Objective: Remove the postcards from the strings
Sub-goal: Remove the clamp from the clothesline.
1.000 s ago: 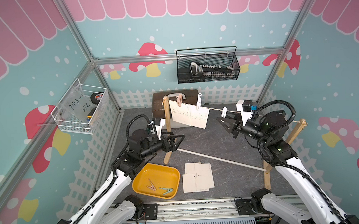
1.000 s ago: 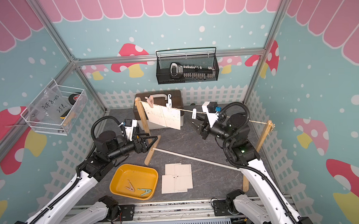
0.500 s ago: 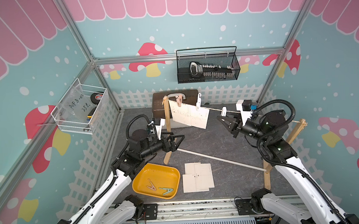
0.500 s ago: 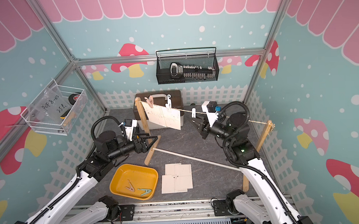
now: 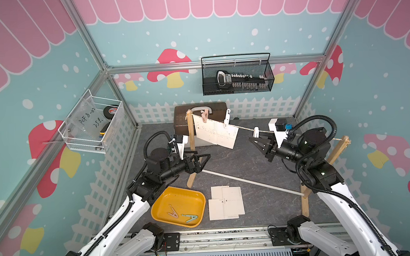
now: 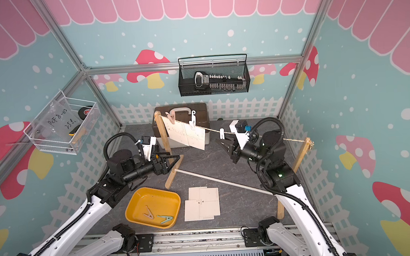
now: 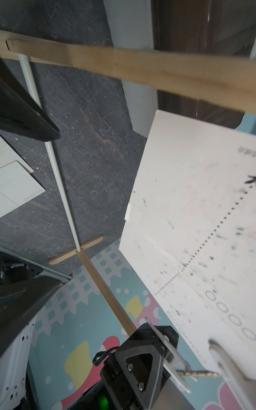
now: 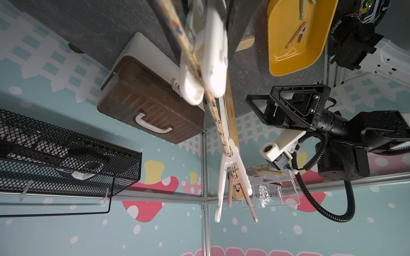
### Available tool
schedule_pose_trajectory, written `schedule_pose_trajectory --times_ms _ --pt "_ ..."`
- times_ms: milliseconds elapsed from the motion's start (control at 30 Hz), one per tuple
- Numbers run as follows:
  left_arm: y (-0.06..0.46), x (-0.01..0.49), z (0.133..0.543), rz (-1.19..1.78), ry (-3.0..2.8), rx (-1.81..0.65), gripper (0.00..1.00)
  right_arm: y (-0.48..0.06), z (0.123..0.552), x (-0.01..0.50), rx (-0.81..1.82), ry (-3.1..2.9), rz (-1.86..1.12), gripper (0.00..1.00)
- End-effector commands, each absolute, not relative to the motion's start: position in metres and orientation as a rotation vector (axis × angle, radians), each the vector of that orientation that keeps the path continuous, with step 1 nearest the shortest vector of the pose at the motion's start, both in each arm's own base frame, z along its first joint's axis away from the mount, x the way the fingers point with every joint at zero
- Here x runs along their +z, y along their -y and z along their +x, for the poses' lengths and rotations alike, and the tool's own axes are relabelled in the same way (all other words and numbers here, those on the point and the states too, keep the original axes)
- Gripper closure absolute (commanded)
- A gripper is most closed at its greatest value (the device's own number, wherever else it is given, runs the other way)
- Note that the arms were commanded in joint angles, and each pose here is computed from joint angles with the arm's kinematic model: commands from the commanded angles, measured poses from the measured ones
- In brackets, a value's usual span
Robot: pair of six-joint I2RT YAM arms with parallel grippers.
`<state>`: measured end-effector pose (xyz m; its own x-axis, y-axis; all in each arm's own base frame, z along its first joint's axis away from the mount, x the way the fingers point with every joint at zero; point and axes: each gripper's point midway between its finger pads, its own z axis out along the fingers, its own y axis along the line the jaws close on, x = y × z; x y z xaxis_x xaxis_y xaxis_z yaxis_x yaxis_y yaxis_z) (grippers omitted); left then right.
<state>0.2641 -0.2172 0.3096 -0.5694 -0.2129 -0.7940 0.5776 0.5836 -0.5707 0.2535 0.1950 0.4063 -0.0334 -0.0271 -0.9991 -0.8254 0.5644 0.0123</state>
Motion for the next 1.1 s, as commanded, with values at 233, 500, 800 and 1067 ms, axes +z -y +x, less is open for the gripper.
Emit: schedule_pose_trajectory --times_ms 233,500,800,1067 --pt "0.219 0.329 0.263 0.317 -1.858 -1.090 0.00 -0.197 0.254 0.378 0.690 -1.561 -0.853 0.81" --pt "0.217 0.329 0.261 0.315 -1.859 -1.090 0.00 -0.201 0.252 0.373 0.693 -1.582 -0.879 0.83" --pt "0.167 0.352 0.239 0.210 -1.785 -0.877 0.00 -0.243 0.226 0.340 0.729 -1.621 -0.961 0.83" --pt "0.084 0.371 0.209 -0.040 -1.634 -0.590 0.00 -0.310 0.199 0.286 0.786 -1.653 -1.044 0.83"
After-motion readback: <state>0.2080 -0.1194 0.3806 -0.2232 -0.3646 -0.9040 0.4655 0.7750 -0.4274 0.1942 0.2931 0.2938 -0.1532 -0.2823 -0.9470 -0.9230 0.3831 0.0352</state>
